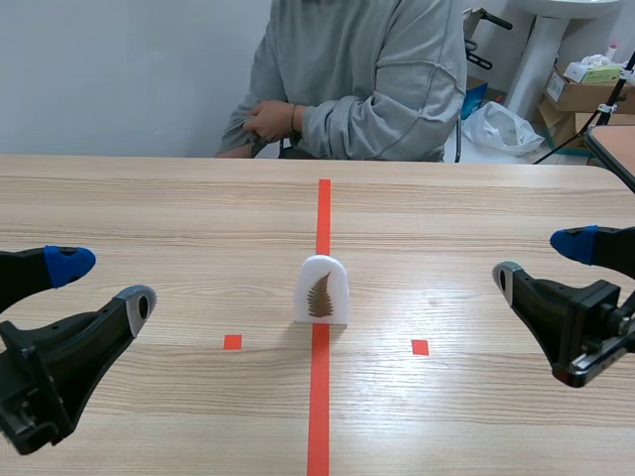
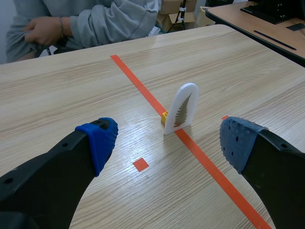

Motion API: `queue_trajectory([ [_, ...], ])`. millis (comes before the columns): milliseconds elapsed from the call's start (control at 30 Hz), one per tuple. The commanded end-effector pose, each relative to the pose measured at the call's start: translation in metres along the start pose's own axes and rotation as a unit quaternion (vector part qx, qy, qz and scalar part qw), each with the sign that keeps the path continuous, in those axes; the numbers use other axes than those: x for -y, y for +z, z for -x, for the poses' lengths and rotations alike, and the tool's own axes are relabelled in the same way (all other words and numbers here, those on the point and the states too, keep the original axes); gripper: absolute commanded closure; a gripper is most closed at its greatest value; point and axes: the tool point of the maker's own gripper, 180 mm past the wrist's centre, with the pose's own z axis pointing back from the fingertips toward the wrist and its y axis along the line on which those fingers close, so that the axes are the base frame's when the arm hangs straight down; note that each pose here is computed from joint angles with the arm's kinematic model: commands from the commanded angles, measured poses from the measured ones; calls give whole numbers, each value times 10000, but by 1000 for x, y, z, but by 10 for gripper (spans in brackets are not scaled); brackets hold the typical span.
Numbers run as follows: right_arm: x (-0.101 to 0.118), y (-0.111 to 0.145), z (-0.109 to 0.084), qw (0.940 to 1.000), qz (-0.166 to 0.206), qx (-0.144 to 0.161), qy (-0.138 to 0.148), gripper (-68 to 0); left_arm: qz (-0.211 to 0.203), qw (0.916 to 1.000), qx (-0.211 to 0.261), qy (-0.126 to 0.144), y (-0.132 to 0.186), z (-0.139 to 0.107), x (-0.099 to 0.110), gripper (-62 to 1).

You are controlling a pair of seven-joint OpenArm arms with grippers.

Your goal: Do the leaf sorting experiment

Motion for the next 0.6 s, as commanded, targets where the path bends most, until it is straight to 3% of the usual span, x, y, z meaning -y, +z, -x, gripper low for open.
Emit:
queue_trajectory([
  [0, 3, -2, -10, 9998, 19, 183, 28, -411, 8, 9999, 135, 27, -1, -6, 1, -467],
  [267, 3, -2, -10, 9998, 19, 183, 28, -411, 11, 9999, 142, 16, -1, -7, 1, -467],
  [567, 3, -2, -11, 9998, 21, 195, 32, -411, 163, 9995, -117, -251, -18, 0, -10, -467],
])
